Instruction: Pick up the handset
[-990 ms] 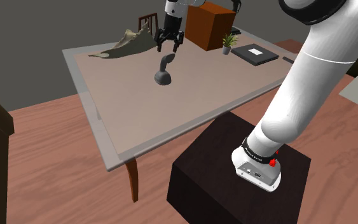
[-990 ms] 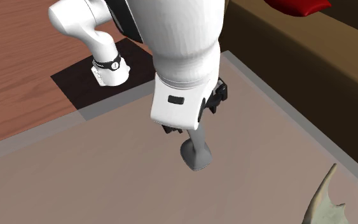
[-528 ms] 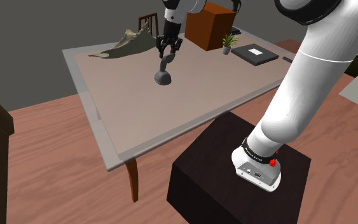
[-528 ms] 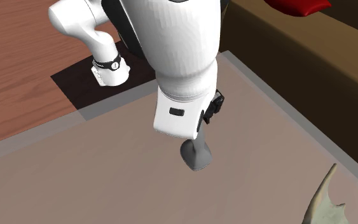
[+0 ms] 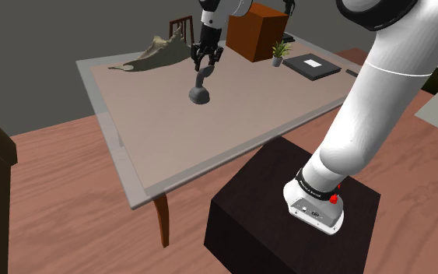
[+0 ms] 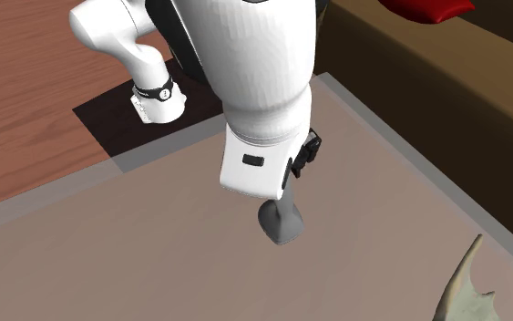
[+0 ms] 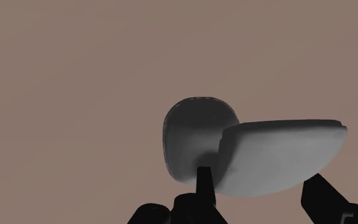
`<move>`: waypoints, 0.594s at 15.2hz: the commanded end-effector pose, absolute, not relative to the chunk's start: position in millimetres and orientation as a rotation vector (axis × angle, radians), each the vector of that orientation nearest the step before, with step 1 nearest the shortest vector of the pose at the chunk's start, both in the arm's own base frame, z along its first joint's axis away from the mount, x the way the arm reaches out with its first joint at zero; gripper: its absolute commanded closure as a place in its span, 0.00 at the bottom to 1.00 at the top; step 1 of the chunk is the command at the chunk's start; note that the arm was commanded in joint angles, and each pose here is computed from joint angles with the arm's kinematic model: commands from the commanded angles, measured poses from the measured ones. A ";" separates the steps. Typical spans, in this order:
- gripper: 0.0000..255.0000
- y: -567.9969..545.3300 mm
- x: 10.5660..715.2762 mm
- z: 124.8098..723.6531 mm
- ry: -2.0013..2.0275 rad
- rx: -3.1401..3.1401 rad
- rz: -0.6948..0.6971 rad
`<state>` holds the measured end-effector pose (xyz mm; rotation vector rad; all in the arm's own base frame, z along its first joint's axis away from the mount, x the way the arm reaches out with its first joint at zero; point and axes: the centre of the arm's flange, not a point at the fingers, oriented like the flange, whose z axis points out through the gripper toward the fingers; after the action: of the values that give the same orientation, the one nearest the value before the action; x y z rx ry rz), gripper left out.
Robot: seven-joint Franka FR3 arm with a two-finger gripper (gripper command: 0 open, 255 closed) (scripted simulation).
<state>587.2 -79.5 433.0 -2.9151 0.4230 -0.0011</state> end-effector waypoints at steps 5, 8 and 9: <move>1.00 -78.6 587.0 458.4 0.422 -2.915 0.002; 1.00 -78.6 587.0 474.3 0.422 -2.915 0.002; 1.00 -78.6 587.0 479.5 0.422 -2.915 0.002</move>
<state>586.6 -79.0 472.9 -2.9151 0.4222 0.0026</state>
